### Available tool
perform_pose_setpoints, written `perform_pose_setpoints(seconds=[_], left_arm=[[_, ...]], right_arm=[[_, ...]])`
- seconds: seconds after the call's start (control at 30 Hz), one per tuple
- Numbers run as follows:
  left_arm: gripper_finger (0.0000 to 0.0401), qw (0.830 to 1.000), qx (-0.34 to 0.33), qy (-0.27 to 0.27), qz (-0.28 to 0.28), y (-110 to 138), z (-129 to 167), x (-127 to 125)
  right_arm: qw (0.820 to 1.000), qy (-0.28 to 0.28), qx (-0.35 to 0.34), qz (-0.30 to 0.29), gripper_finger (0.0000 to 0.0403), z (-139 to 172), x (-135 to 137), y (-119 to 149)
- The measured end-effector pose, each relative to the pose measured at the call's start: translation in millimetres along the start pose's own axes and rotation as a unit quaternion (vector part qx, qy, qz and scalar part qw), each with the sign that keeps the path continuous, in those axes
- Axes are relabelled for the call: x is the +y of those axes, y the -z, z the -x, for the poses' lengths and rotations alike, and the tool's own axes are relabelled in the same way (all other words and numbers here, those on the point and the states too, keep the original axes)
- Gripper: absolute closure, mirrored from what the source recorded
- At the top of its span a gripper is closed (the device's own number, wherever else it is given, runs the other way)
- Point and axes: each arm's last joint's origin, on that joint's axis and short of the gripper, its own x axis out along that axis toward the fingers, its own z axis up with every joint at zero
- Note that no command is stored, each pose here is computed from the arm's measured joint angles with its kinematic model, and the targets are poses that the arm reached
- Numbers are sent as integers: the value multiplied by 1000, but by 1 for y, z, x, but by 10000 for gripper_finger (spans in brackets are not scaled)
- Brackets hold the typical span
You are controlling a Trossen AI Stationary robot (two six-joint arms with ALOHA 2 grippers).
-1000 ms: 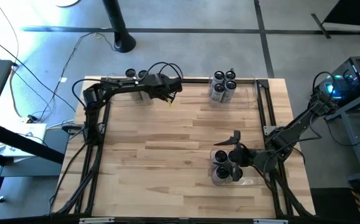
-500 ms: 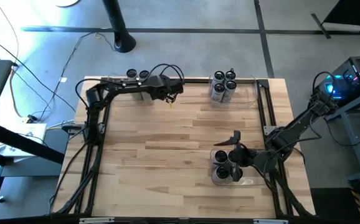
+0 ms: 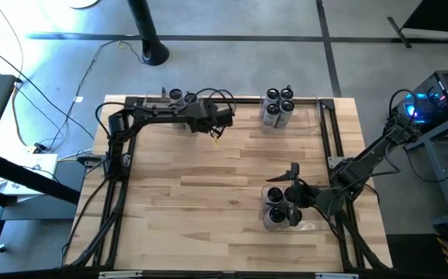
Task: Sort soda cans
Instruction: Adjust the top left transparent bin
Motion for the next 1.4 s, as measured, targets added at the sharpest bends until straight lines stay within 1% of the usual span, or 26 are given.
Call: perform_pose_setpoints(seconds=[0.2, 0.37, 0.53, 0.73, 0.93, 1.03, 1.23, 1.4], left_arm=[[301, 999, -20, 33, -36, 9, 13, -18], [313, 994, -37, 49, -86, 20, 24, -32], [329, 986, -53, 59, -147, 31, 36, -44], [357, 969, -69, 65, -227, 46, 49, -56], [376, 956, -84, 66, -273, 59, 59, -64], [378, 949, -92, 58, -294, 67, 59, -67], [379, 942, -93, 43, -320, 85, 55, -70], [380, 932, -98, 38, -348, 95, 62, -69]], right_arm=[[1000, 0, 0, -1, 87, 0, 0, 0], [1000, 0, 0, -1, 87, 0, 0, 0], [1000, 0, 0, -1, 87, 0, 0, 0], [1000, 0, 0, -3, 87, 0, 0, 0], [1000, -10, 1, -5, 87, 0, 1, 0], [1000, -20, 2, -5, 87, 0, 1, 0], [1000, -21, 3, -4, 87, 0, 1, 0], [1000, -21, 3, -5, 87, 0, 1, 0]])
